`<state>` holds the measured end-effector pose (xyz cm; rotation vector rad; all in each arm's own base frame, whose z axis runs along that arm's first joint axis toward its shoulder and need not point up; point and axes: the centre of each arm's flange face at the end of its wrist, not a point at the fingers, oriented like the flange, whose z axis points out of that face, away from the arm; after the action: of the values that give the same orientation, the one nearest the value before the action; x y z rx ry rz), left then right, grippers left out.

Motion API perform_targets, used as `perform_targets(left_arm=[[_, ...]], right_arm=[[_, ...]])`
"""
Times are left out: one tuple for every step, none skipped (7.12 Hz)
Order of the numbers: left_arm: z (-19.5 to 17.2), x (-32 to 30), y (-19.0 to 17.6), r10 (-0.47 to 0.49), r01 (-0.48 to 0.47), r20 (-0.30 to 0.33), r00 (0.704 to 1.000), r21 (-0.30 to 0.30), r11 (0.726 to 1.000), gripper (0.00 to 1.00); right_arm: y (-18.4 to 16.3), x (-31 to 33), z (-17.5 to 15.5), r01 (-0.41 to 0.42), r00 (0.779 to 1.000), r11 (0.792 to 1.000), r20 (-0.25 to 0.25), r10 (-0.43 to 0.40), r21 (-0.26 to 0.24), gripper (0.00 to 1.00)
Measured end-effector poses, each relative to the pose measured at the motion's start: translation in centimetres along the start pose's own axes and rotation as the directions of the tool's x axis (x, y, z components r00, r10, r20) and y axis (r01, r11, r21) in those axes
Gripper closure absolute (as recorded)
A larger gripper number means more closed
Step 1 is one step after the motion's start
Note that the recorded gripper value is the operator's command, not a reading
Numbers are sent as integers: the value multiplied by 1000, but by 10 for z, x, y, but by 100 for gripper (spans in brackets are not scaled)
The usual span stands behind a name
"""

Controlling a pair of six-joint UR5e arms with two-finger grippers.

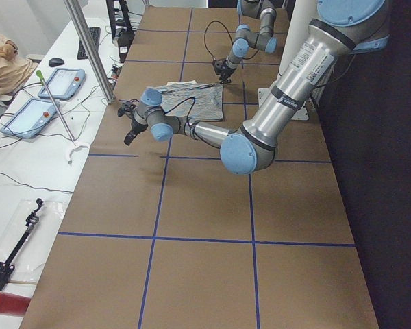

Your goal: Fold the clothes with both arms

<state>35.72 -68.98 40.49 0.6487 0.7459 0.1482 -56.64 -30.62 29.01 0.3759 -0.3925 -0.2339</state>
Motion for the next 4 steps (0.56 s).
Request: perform_targets(left_arm=[[-1, 2, 0, -1, 1, -3, 1000, 2, 1000, 0], [-2, 3, -1, -3, 3, -5, 1000, 3, 1000, 0], [-2, 4, -1, -4, 4, -5, 1000, 4, 1000, 0], [-3, 4, -1, -4, 4, -6, 1000, 5, 1000, 0]], right_arm=[[-16, 10, -2, -43, 999, 999, 14, 43, 23, 0], [-40, 22, -5, -84, 996, 995, 26, 83, 45, 12], [-68, 26, -6, -122, 992, 991, 34, 120, 53, 29], [-92, 23, -1, -148, 989, 988, 38, 146, 53, 38]])
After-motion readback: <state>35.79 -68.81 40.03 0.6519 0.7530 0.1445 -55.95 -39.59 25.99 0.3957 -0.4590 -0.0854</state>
